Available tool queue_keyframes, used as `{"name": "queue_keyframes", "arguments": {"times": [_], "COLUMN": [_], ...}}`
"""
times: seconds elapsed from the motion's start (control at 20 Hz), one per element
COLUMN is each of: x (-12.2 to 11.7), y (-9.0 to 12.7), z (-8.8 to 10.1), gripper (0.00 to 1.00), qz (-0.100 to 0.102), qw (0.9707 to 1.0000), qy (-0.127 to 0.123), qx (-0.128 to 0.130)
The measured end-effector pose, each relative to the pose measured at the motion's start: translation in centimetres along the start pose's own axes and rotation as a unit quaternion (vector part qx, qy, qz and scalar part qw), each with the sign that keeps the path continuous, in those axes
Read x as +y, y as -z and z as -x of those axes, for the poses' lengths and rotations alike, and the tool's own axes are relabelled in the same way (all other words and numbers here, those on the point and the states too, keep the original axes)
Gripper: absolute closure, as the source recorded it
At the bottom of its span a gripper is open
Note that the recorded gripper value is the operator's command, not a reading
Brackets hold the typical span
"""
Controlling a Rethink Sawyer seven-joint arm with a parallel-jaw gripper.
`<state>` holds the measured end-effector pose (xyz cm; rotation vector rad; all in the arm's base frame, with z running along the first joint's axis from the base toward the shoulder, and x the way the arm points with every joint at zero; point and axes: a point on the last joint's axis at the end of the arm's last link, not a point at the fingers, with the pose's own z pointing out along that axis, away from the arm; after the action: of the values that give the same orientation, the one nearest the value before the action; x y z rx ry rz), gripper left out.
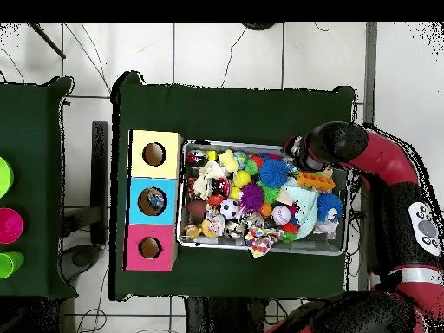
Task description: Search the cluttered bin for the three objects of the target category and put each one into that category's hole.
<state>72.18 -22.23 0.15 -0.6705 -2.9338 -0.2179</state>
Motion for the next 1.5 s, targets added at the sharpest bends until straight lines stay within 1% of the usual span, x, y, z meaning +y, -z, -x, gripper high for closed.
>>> {"name": "queue_keyframes", "arguments": {"times": [0.25,0.5,0.65,0.85,1.0,1.1,1.15,1.3,1.35,1.4,1.5], "x": [0.6,1.2,1.6,1.8,1.9,2.2,2.6,3.2,3.6,3.9,5.0], "y": [-1.4,-1.6,-1.8,-2.2,-2.3,-2.2,-2.0,-1.7,-1.3,-1.2,-0.3], "z": [-0.9,-1.3,-1.4,-1.5,-1.6,-1.7,-1.8,-2.0,-2.1,-2.1,-2.2], "gripper": [0.00,0.00,0.00,0.00,0.00,0.00,0.00,0.00,0.00,0.00,0.00], "qz": [0.007,0.013,0.016,0.018,0.013,0.001,-0.017,-0.039,-0.053,-0.058,-0.077], "qw": [0.9996,0.9987,0.9982,0.9975,0.9971,0.9967,0.9958,0.9940,0.9925,0.9918,0.9889], "qy": [0.005,0.019,0.034,0.047,0.058,0.068,0.081,0.096,0.106,0.110,0.126], "qx": [0.029,0.045,0.046,0.048,0.047,0.044,0.040,0.034,0.030,0.028,0.019]}}
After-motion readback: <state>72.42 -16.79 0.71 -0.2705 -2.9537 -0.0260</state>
